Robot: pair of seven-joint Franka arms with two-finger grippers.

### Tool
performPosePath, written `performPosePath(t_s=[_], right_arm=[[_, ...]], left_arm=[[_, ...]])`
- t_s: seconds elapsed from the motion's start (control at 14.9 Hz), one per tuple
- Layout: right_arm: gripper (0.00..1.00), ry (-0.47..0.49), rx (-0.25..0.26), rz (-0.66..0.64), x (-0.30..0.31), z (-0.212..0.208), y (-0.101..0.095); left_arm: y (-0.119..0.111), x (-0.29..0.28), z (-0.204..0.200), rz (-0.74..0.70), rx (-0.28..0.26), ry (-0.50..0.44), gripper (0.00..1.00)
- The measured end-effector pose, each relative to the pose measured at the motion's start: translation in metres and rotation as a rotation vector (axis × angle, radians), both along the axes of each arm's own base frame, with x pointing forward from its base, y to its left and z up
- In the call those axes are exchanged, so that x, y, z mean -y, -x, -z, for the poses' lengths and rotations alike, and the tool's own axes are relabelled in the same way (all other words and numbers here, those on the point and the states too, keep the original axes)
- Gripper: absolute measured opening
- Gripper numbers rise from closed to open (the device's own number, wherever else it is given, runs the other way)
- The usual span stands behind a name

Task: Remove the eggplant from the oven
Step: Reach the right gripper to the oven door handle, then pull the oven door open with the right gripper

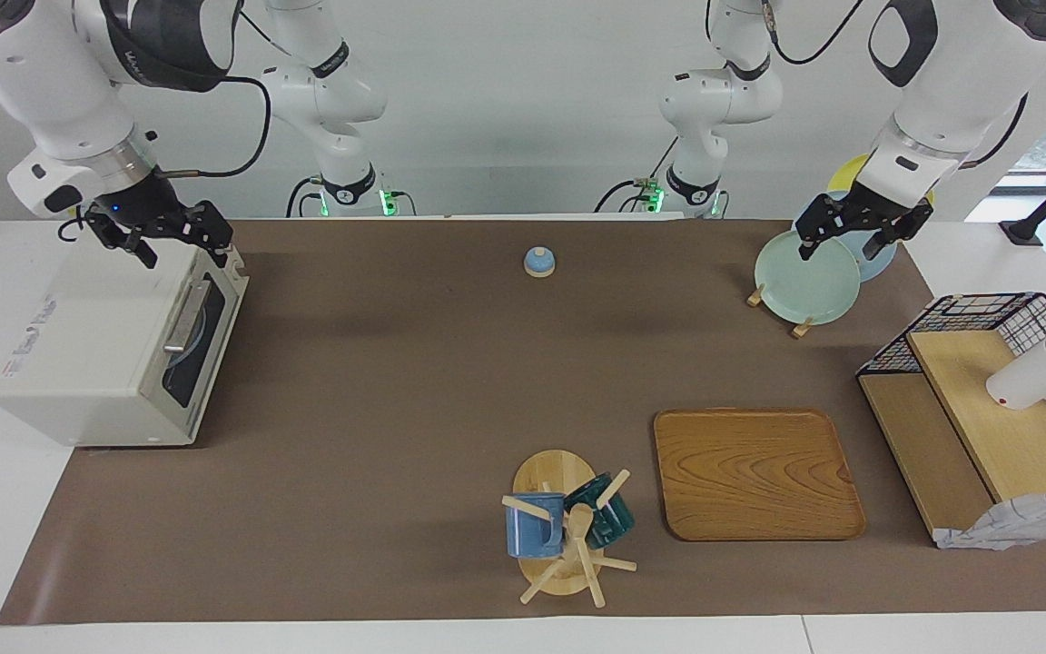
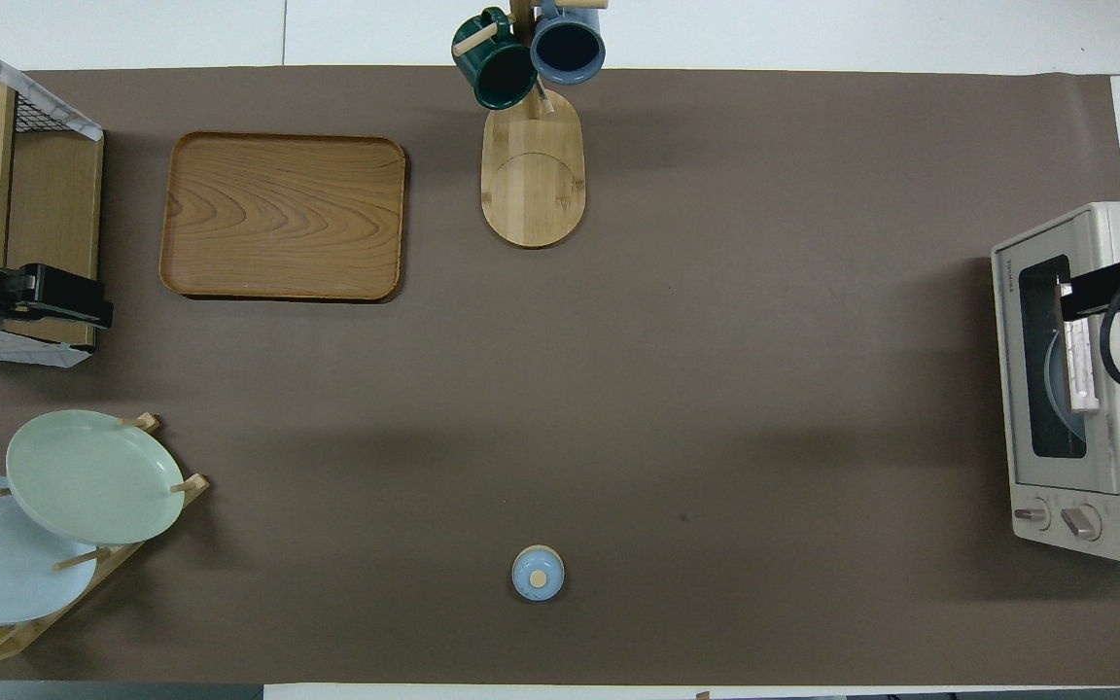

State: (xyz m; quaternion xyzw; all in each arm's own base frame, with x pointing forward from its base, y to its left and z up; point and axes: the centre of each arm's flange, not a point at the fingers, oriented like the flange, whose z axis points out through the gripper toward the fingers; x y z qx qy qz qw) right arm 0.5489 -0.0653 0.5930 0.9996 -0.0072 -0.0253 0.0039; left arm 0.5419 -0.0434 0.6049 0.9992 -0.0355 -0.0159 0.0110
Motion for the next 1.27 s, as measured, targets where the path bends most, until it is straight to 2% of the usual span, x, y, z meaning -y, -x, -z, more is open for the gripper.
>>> performPosePath(t_s=[0.4, 0.47, 0.74, 0.87, 1.0, 1.07, 1.27], right_arm=[[1.0, 0.001, 0.003, -0.009, -0.004, -0.001, 0.0], [0.93, 0.002, 0.003, -0.015, -0.006, -0.001, -0.001], [0.47, 0.008, 0.03, -0.023, -0.008, 0.008, -0.005], [0.28, 0.016, 0.041, -0.022, -0.005, 0.03, -0.007], [0.08, 0.061, 0.025, -0.019, 0.0, 0.056, -0.009], [0.01, 0.095, 0.012, -0.018, 0.003, 0.068, -0.009], [0.01, 0.188, -0.019, -0.039, 0.011, 0.094, -0.012]], left_arm=[[0.0, 0.0, 0.0, 0.0, 0.0, 0.0, 1.0], [0.0, 0.0, 0.0, 0.0, 0.0, 0.0, 1.0], [0.0, 0.0, 0.0, 0.0, 0.0, 0.0, 1.0], [0.0, 0.0, 0.0, 0.0, 0.0, 0.0, 1.0], [0.0, 0.0, 0.0, 0.0, 0.0, 0.0, 1.0], [0.0, 0.0, 0.0, 0.0, 0.0, 0.0, 1.0], [0.0, 0.0, 0.0, 0.0, 0.0, 0.0, 1.0]])
